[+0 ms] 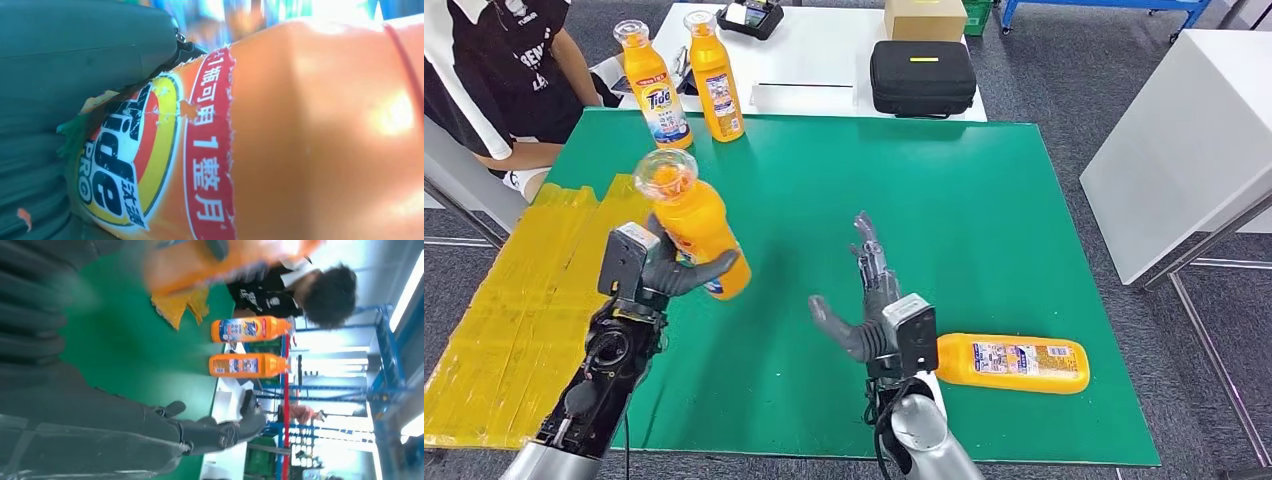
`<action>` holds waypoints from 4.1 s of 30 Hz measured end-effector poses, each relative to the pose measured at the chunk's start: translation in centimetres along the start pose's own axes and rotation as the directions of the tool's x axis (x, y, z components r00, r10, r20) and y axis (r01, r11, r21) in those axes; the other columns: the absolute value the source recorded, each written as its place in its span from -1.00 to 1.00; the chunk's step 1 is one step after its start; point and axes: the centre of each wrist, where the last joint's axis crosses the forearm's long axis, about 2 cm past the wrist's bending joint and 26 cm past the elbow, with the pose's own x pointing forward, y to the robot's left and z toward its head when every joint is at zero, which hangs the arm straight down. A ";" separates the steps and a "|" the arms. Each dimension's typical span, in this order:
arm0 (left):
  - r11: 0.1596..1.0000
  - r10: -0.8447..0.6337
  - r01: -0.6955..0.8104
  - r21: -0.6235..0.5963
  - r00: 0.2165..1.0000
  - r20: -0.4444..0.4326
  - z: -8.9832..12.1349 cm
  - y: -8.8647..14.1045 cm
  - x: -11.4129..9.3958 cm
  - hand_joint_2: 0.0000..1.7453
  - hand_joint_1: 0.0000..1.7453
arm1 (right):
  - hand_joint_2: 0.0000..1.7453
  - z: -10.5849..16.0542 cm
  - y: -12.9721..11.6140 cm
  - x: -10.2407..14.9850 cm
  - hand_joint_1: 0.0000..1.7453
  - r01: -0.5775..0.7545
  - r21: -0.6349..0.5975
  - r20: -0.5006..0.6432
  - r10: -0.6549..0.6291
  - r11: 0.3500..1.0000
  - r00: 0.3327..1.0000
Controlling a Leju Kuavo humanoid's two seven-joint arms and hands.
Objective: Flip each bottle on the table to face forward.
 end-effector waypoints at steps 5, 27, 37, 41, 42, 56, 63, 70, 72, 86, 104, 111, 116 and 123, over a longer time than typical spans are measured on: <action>0.986 -0.139 0.136 0.100 0.990 0.022 0.7 1.0 0.3 1.00 1.00 | 1.00 0.3 -1.0 0.7 -1.00 0.038 -0.032 0.010 -0.038 0.999 0.999; 0.167 -0.981 0.983 0.078 0.173 -0.088 -2.3 -0.9 -1.4 1.00 1.00 | 1.00 3.3 -10.7 4.4 -1.00 -0.233 -0.251 0.016 0.245 0.940 0.969; 0.118 -0.988 0.993 -0.006 0.116 -0.097 -1.8 -0.6 -2.8 1.00 1.00 | 1.00 3.9 -11.9 4.7 -1.00 -0.303 -0.220 0.017 0.314 0.927 0.949; 0.071 -0.993 0.995 -0.070 0.063 -0.104 -0.9 -0.2 -4.0 1.00 1.00 | 1.00 4.3 -12.2 4.6 -1.00 -0.311 -0.205 0.017 0.322 0.928 0.947; 0.060 -0.993 0.994 -0.086 0.050 -0.105 -0.6 -0.2 -4.3 1.00 1.00 | 1.00 4.3 -12.2 4.6 -1.00 -0.312 -0.203 0.020 0.322 0.928 0.946; -0.018 -0.992 0.963 -0.268 -0.051 -0.119 2.6 2.7 -7.2 1.00 1.00 | 1.00 4.0 -12.3 4.3 -1.00 -0.323 -0.181 0.027 0.333 0.929 0.943; -0.008 -0.983 0.955 -0.297 -0.062 -0.172 3.4 3.6 -7.7 1.00 1.00 | 1.00 4.0 -12.2 4.2 -1.00 -0.325 -0.183 0.021 0.334 0.928 0.942; -0.005 -0.981 0.952 -0.307 -0.064 -0.182 3.7 3.8 -7.8 1.00 0.48 | 1.00 4.0 -12.2 4.1 -1.00 -0.324 -0.184 0.020 0.333 0.928 0.943; -0.005 -0.979 0.951 -0.309 -0.068 -0.192 3.7 3.8 -7.9 1.00 -0.52 | 1.00 4.0 -12.2 4.1 -1.00 -0.325 -0.184 0.019 0.334 0.928 0.942; 0.011 -0.954 0.945 -0.326 -0.088 -0.287 4.2 4.3 -8.1 1.00 -1.00 | 1.00 4.1 -11.6 4.1 -1.00 -0.373 -0.179 -0.012 0.377 0.911 0.926; 0.460 -0.856 0.881 -0.112 0.407 -0.318 2.7 2.8 -7.1 -1.00 -1.00 | 1.00 4.7 -11.2 4.5 -1.00 -0.533 -0.133 -0.052 0.531 0.836 0.846; 0.491 -0.833 0.869 -0.061 0.447 -0.325 1.9 2.2 -6.7 1.00 -1.00 | 0.50 4.6 -11.0 4.5 -1.00 -0.550 -0.132 -0.061 0.547 0.825 0.835; 0.550 -0.795 0.835 -0.022 0.515 -0.322 1.9 1.8 -6.6 1.00 -1.00 | -0.50 4.8 -11.2 4.5 -1.00 -0.649 -0.096 -0.074 0.645 0.755 0.761; 0.866 -0.444 0.486 0.115 0.854 -0.270 1.3 0.7 -6.0 1.00 -1.00 | 1.00 5.5 -12.8 4.2 -1.00 -0.837 0.118 -0.101 0.845 0.534 0.525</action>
